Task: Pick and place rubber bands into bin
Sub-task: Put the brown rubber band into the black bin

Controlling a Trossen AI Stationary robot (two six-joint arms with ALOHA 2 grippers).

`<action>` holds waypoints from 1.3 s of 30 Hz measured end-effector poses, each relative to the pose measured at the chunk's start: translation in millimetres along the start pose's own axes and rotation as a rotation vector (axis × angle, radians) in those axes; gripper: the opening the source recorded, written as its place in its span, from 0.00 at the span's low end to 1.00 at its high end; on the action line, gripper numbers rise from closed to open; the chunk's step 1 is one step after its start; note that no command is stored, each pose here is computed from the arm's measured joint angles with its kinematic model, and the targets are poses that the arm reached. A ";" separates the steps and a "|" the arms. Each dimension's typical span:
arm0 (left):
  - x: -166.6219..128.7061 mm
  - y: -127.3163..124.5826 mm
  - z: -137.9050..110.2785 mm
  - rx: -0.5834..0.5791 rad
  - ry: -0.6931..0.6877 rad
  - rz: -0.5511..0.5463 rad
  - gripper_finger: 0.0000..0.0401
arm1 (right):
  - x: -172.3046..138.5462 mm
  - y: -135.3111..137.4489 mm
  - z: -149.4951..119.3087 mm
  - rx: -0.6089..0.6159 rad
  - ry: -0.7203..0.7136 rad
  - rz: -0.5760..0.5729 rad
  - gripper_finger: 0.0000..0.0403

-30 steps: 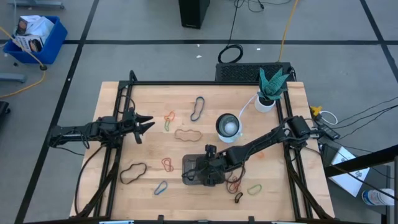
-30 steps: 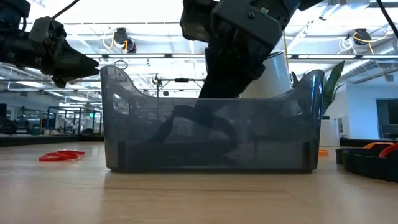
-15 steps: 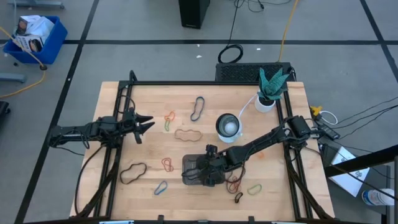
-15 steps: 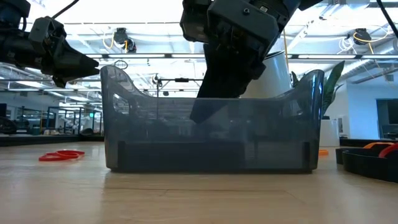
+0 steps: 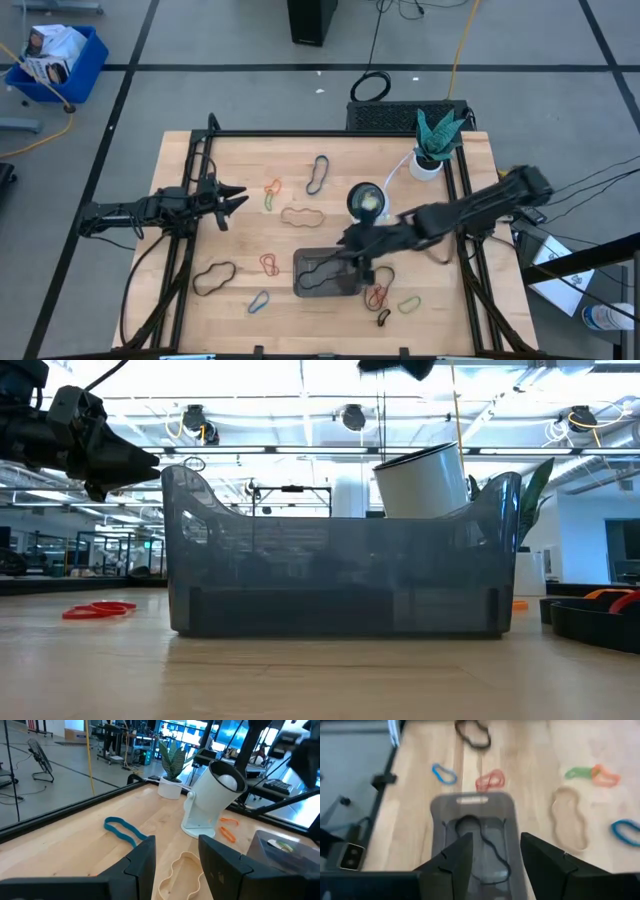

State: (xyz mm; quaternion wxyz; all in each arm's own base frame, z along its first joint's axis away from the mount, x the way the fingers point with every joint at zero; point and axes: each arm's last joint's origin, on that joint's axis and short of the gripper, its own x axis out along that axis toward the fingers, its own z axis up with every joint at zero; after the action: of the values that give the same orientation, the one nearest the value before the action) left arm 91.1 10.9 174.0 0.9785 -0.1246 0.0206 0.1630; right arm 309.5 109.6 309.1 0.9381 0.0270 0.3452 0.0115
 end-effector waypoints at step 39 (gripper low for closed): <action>142.6 -59.5 41.3 0.501 0.768 -0.096 0.38 | -68.2 -74.9 -186.6 0.118 -0.475 0.106 0.40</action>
State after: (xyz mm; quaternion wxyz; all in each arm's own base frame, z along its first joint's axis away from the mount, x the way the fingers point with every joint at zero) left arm 245.2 11.5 216.6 0.9065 0.0634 0.4146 0.0494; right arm 136.8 40.1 206.9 0.9878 0.1015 0.1131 0.0337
